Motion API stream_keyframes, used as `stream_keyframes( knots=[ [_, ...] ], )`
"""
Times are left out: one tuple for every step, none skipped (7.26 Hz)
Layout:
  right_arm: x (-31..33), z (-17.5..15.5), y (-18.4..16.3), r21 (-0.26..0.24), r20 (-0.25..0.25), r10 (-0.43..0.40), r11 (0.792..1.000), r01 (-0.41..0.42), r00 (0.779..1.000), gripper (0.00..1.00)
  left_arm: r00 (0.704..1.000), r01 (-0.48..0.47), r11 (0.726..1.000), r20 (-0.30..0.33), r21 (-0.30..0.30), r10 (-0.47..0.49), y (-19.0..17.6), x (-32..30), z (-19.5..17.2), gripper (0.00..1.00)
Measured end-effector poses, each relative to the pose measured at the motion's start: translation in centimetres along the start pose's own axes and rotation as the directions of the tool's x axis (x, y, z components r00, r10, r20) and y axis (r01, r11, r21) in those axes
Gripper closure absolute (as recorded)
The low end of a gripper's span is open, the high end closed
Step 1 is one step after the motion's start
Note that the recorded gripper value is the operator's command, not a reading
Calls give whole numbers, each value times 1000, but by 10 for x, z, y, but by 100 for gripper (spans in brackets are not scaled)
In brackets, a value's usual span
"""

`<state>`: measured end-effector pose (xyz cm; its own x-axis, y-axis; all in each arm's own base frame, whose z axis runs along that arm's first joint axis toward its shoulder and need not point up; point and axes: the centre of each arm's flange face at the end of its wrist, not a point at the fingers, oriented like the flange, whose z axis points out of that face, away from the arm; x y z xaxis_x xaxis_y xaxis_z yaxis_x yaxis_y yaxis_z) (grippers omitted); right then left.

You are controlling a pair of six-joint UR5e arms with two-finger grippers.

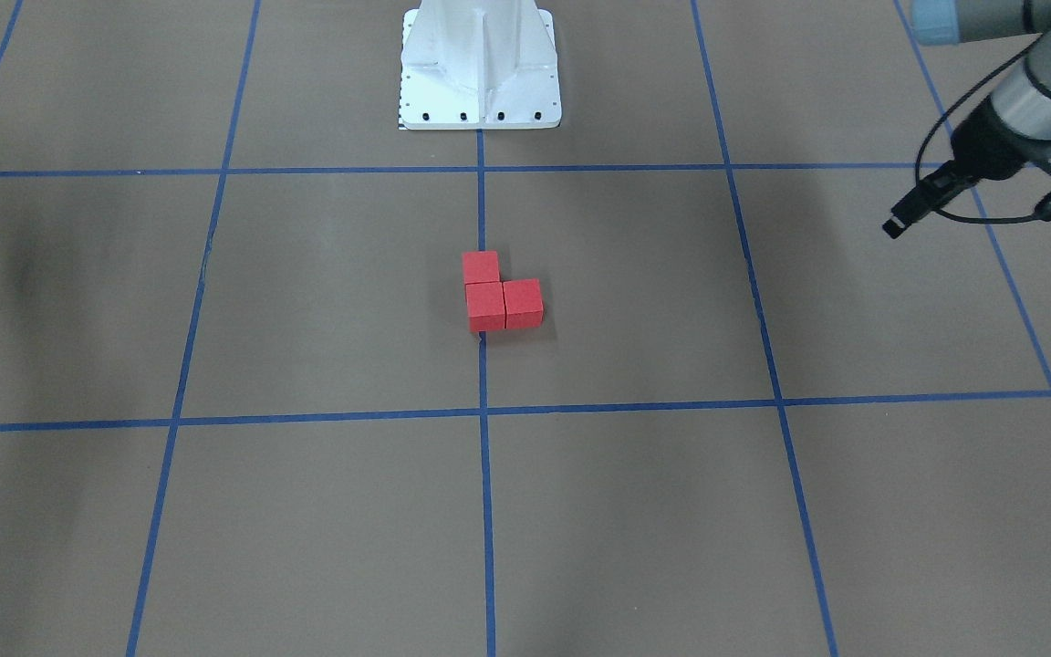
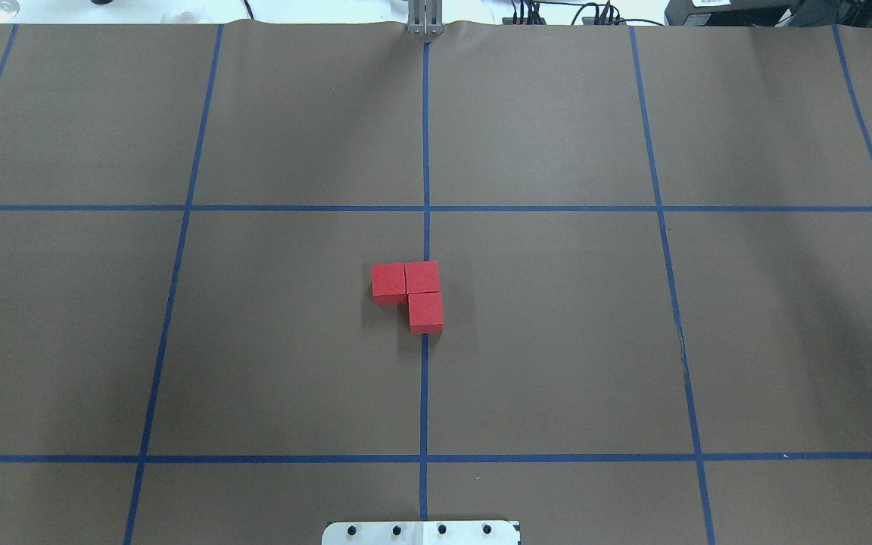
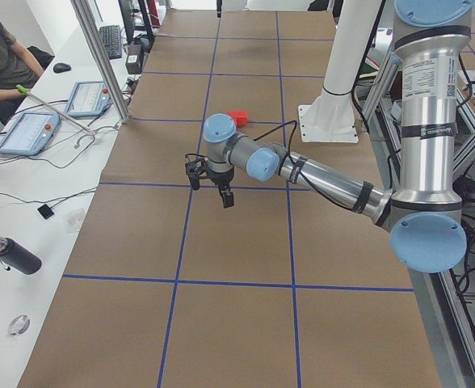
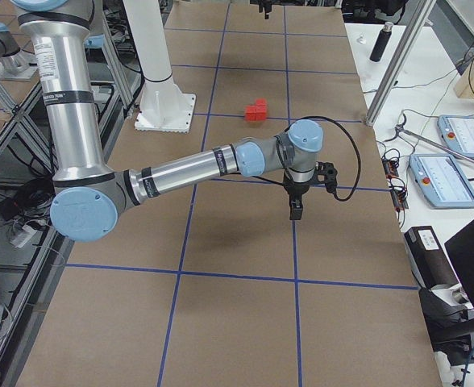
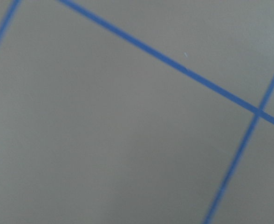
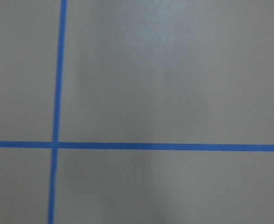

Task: Form red blocks into L shape at center

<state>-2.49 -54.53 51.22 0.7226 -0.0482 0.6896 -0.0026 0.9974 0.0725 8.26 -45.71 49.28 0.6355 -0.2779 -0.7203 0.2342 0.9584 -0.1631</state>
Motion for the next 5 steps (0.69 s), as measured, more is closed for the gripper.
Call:
stream_keyframes(
  knots=[
    [17,-10,2,-8,-9,-12,1000,12,1000,0,992,-127,992,24,18,127,-22,-47,-10,0],
    [29,-14,4,-11,-14,-18,1000,18,1000,0,976,-215,976,47,19,214,-41,-87,-15,0],
    [37,-14,5,-17,-19,-24,1000,24,1000,0,963,-264,964,60,12,263,-57,-115,-15,0],
    [42,-12,5,-22,-23,-27,999,26,999,0,957,-283,959,61,4,282,-66,-134,-13,0],
    [45,-10,6,-26,-27,-27,999,26,999,0,959,-282,959,42,-7,282,-68,-142,-10,0]
  ],
)
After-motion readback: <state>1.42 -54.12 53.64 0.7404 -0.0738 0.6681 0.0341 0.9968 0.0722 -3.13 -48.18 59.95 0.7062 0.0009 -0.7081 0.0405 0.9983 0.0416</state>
